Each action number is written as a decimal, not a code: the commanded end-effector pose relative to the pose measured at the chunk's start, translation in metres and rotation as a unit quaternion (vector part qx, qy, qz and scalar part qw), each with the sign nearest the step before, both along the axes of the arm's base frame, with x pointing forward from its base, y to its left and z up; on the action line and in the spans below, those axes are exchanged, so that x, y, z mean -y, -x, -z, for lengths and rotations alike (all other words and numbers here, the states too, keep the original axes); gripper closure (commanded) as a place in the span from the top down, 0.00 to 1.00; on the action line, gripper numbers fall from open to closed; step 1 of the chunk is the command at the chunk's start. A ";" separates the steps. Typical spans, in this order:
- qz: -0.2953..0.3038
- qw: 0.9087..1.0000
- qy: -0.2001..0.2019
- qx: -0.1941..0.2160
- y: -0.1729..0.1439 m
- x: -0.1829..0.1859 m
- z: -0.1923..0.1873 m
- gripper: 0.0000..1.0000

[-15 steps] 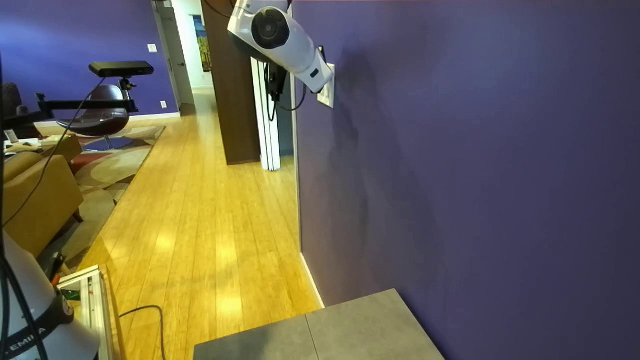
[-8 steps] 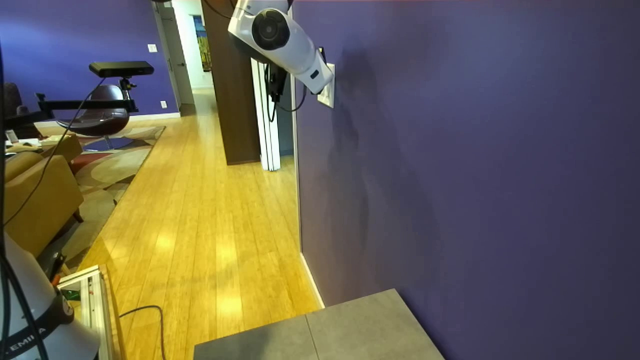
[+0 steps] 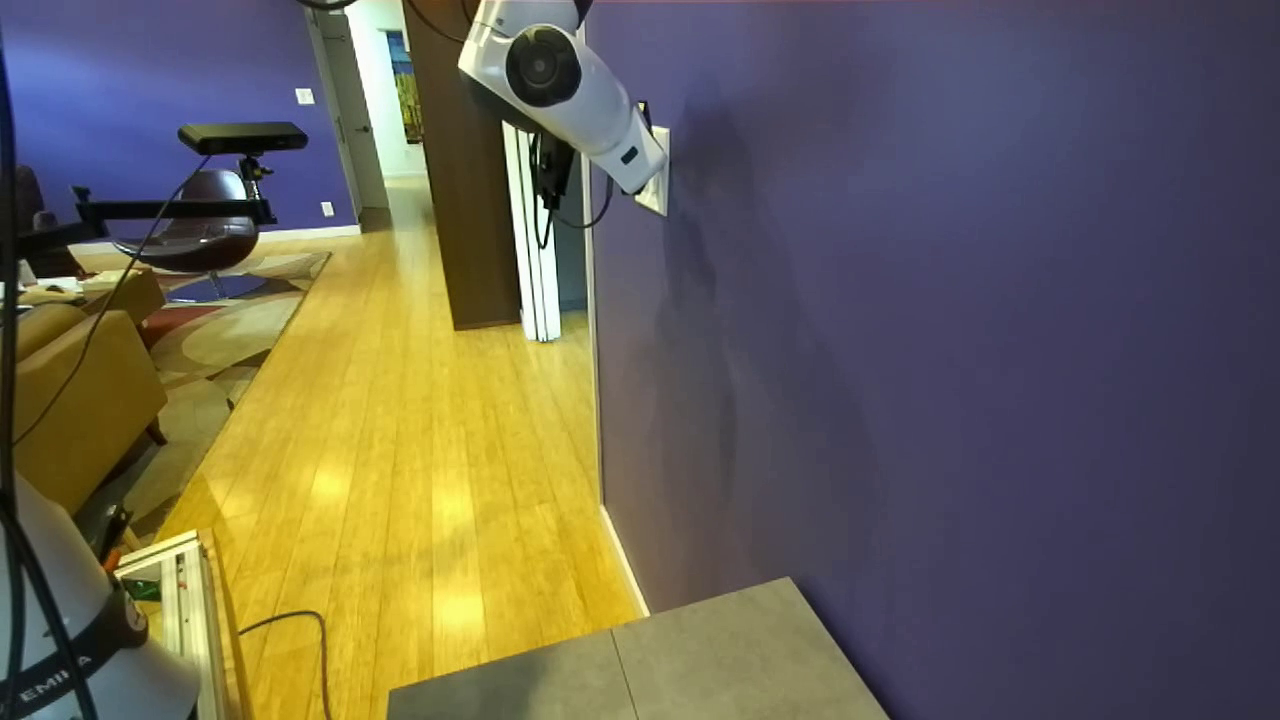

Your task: Push the right light switch downwards

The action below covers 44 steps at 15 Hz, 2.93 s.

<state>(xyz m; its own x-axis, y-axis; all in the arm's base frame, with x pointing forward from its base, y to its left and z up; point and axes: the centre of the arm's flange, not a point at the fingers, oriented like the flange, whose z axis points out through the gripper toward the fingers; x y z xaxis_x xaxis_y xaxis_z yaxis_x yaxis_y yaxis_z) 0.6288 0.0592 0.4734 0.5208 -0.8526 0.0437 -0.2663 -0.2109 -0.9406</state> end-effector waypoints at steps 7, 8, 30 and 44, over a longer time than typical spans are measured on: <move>0.006 1.000 -0.006 -0.016 -0.010 0.000 0.020 0.00; 0.006 1.000 -0.006 -0.017 -0.010 0.001 0.021 0.00; -0.168 0.966 0.112 -0.163 0.070 0.003 -0.075 0.45; -0.144 0.862 0.400 -0.275 0.128 -0.001 -0.159 1.00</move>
